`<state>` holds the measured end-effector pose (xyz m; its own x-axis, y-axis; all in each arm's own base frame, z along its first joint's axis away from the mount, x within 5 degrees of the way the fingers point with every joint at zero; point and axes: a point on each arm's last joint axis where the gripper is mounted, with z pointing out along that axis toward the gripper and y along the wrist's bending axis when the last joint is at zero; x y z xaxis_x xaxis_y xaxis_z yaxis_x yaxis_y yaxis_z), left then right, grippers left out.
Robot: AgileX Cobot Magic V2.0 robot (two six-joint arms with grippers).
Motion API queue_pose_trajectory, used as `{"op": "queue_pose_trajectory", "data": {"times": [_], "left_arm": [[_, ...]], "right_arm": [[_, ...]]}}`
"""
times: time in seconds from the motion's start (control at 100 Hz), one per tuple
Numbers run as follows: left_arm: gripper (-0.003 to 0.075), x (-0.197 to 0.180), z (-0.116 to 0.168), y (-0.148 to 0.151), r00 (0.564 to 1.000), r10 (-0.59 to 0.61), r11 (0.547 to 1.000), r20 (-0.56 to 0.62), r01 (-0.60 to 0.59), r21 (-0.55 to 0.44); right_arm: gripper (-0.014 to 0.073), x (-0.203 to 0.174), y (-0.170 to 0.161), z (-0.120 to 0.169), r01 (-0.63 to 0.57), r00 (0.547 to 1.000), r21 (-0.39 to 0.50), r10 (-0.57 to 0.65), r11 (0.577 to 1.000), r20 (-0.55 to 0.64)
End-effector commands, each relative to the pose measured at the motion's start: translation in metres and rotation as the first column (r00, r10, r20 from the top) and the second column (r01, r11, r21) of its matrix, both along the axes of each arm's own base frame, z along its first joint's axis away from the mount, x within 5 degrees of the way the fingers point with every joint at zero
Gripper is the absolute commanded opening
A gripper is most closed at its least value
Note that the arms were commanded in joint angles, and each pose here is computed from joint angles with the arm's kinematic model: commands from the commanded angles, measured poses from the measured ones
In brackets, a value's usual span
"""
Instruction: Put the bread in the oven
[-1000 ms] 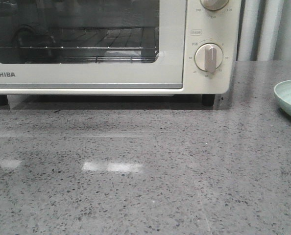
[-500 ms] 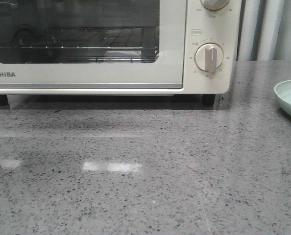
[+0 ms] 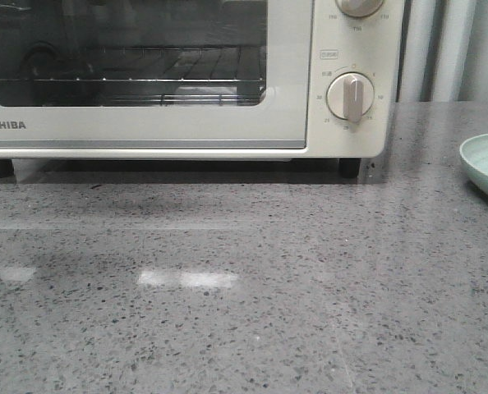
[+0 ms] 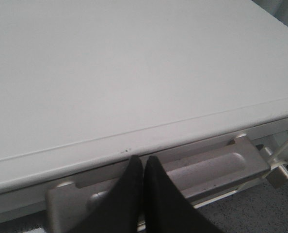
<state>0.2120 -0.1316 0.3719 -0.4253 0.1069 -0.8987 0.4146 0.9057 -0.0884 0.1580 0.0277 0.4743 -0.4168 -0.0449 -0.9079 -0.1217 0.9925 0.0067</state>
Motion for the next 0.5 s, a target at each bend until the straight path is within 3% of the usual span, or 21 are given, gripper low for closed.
{"op": "queue_pose_trajectory", "data": {"times": [0.0, 0.09, 0.18, 0.26, 0.38, 0.49], "left_arm": [[-0.0021, -0.004, 0.002, -0.001, 1.0, -0.002, 1.0, -0.028, 0.001, -0.016], [-0.0021, -0.014, -0.009, -0.001, 0.999, -0.034, 0.999, -0.033, 0.033, -0.03], [-0.0021, -0.032, -0.025, -0.001, 0.996, -0.082, 0.991, -0.015, 0.08, -0.105], [-0.0022, -0.048, -0.046, 0.006, 0.994, -0.093, 0.983, -0.065, 0.081, -0.163], [-0.0022, -0.076, -0.083, 0.018, 0.981, -0.117, 0.981, -0.156, 0.089, -0.173], [-0.0022, -0.106, -0.089, 0.027, 0.97, -0.182, 0.953, -0.158, 0.135, -0.27]], "right_arm": [[-0.007, -0.003, -0.001, 0.015, -0.006, 0.995, 0.0, 0.006, 1.0, 0.095], [-0.007, -0.003, -0.001, 0.015, -0.005, 0.996, -0.001, 0.005, 1.0, 0.089], [-0.007, -0.003, -0.002, 0.014, 0.003, 0.997, -0.014, -0.002, 1.0, 0.083], [-0.007, -0.003, -0.003, 0.013, 0.013, 0.997, -0.03, -0.01, 0.999, 0.076], [-0.007, -0.003, -0.003, 0.013, 0.013, 0.997, -0.03, -0.01, 0.999, 0.074], [-0.007, -0.003, -0.003, 0.013, 0.013, 0.997, -0.03, -0.01, 0.999, 0.074]]}}
